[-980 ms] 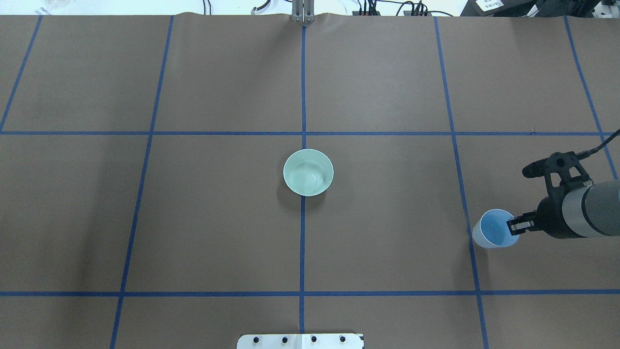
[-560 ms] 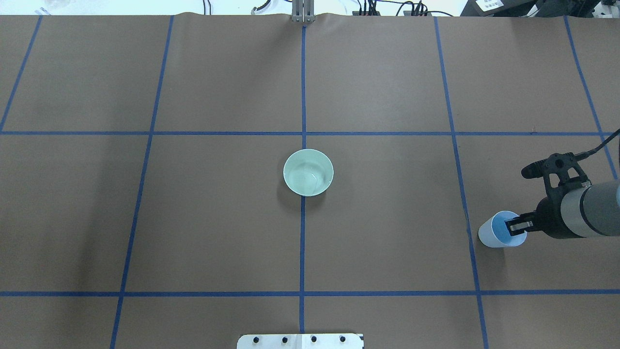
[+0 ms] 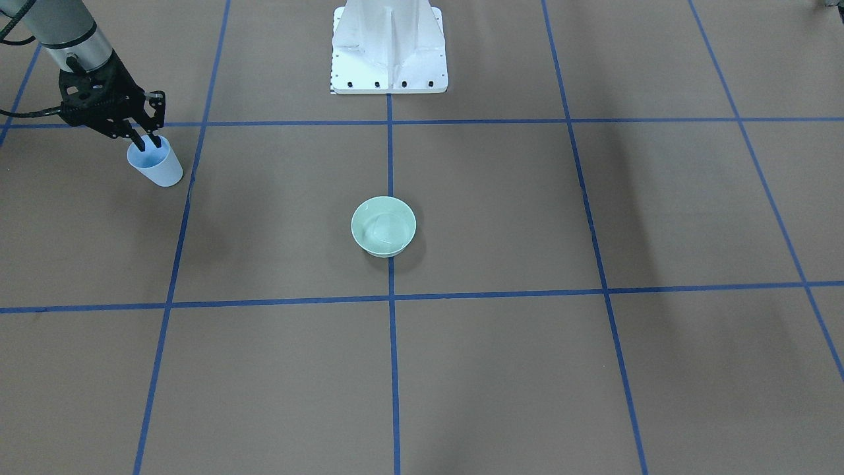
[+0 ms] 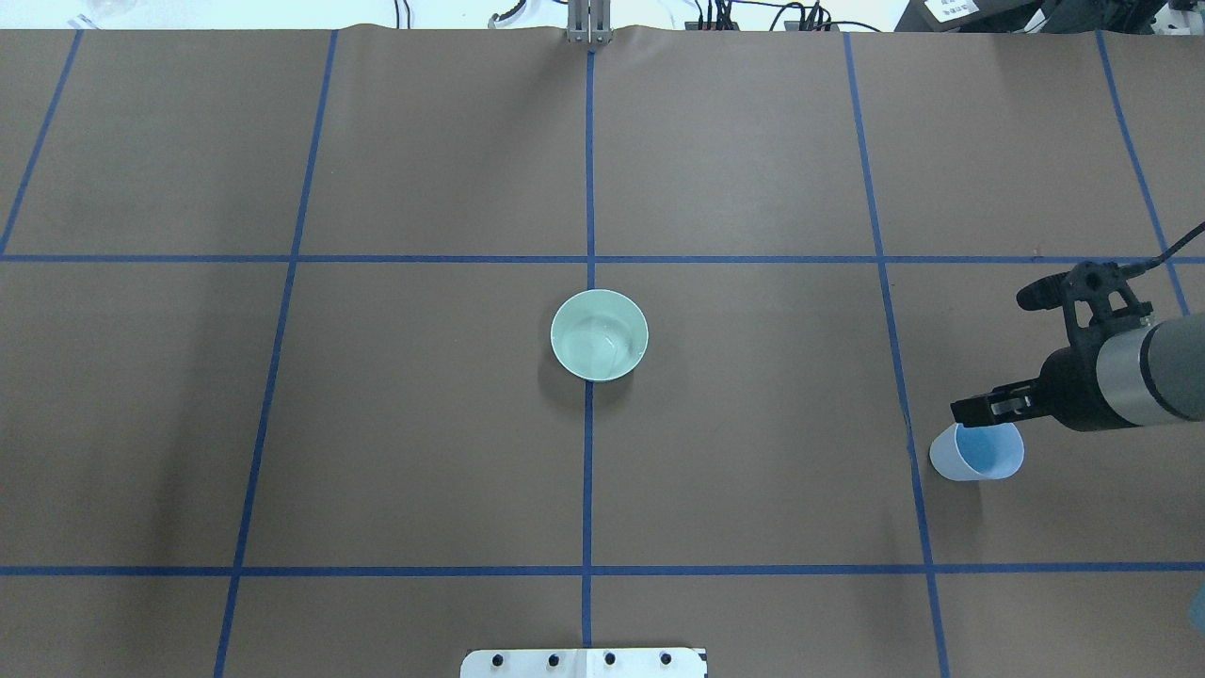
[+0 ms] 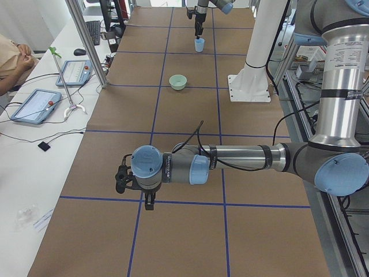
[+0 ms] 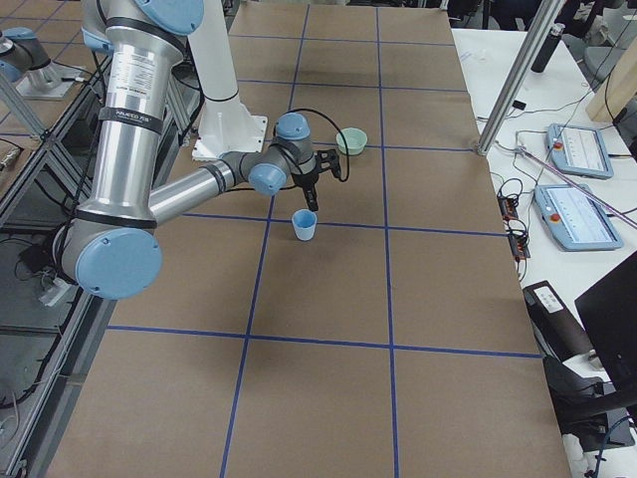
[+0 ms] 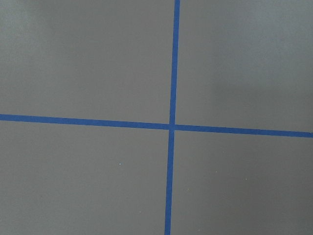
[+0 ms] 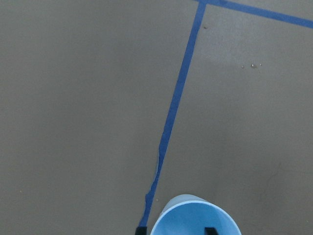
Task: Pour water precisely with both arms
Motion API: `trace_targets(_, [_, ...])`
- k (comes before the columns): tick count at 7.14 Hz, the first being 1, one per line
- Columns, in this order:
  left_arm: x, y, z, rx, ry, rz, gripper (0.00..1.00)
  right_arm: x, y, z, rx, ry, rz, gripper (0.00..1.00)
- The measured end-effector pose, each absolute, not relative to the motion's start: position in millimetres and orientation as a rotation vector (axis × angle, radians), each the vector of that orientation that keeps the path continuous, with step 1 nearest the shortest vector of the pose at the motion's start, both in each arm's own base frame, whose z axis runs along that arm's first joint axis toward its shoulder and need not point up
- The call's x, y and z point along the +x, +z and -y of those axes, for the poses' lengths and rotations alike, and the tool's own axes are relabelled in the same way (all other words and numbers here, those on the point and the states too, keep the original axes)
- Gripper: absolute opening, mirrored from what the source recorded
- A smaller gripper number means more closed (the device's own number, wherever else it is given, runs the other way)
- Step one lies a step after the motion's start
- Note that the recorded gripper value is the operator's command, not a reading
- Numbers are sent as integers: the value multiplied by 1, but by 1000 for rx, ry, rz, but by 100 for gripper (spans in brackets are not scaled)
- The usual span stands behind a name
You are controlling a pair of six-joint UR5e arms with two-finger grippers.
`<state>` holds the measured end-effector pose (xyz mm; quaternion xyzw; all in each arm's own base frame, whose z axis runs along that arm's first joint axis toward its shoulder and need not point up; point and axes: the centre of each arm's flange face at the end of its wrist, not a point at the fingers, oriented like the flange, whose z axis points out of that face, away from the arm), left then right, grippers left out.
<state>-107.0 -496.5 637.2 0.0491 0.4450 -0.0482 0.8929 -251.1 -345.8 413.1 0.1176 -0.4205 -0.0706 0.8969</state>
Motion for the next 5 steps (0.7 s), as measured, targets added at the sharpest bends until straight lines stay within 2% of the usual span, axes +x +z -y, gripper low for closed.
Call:
trace_targets(2, [-101, 604, 503, 119, -138, -924, 100, -222, 408, 390, 236, -116, 889, 100])
trace_targets(5, [-64, 545, 517, 215, -56, -937, 100, -155, 418, 471, 246, -157, 809, 100])
